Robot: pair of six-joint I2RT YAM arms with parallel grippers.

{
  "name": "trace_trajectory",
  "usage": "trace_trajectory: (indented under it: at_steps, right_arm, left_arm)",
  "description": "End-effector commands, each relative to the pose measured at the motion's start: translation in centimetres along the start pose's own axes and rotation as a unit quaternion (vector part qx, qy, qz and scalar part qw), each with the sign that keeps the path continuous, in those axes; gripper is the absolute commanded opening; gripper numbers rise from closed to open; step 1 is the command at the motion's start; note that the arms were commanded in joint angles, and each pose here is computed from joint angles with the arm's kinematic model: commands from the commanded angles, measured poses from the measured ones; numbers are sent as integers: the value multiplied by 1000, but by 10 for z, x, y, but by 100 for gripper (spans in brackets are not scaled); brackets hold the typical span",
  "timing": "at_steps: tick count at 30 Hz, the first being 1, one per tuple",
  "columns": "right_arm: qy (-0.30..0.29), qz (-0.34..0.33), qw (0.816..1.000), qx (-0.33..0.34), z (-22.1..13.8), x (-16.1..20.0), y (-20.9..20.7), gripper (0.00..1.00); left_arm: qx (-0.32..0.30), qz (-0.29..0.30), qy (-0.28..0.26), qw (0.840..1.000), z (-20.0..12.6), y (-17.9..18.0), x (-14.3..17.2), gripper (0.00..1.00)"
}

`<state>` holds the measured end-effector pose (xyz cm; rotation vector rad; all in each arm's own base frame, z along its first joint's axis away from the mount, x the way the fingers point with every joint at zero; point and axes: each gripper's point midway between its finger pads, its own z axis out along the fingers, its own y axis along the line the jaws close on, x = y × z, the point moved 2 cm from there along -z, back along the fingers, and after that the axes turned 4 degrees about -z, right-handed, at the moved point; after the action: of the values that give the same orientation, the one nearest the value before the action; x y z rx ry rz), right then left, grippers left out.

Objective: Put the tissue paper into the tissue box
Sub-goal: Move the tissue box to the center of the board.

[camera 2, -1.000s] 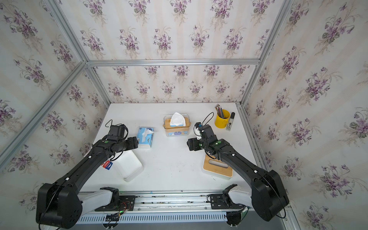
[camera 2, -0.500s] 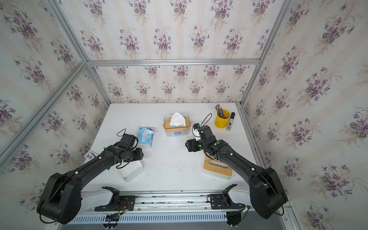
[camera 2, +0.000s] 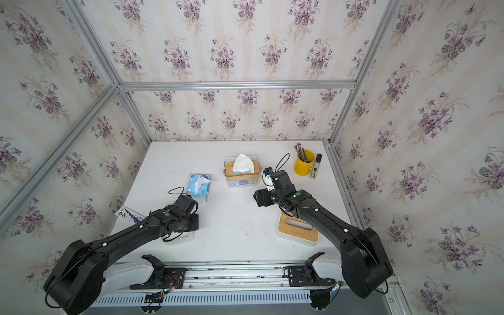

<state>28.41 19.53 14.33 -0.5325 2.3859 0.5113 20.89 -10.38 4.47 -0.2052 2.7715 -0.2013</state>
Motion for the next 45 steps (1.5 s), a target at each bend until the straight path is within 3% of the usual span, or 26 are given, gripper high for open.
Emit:
trace_trajectory:
  at_steps: [1,5,11,16,19,24,28,33,36,45]
  right_arm:
    - [-2,-5,1000,4,0,-3,-1,86]
    - [-2,-6,1000,-2,0,-4,1,86]
    - [-14,11,999,-36,-7,-19,3,87]
    - [-29,34,999,-14,-21,-38,-18,87]
    - [-38,54,998,11,-29,-48,-36,87]
    - [-52,79,994,56,-36,-58,-57,87]
    - [-38,102,991,72,-30,-55,-73,87]
    - [-47,129,988,66,-26,-58,-86,87]
    - [-44,132,988,63,-21,-59,-88,87]
    - [-25,139,989,42,-9,-46,-84,86]
  left_arm:
    - [-20,-1,-8,1000,-4,3,3,17]
    - [-10,18,-15,1000,-15,-7,7,9]
    - [39,103,-4,994,-39,-46,17,2]
    - [78,187,21,979,-57,-81,31,0]
    - [117,251,38,960,-69,-109,41,0]
    - [196,419,41,886,-81,-160,48,0]
    - [191,536,47,821,-67,-179,45,0]
    - [176,657,88,727,-37,-185,51,0]
    - [181,694,96,690,-22,-186,50,0]
    - [219,715,108,655,1,-184,48,0]
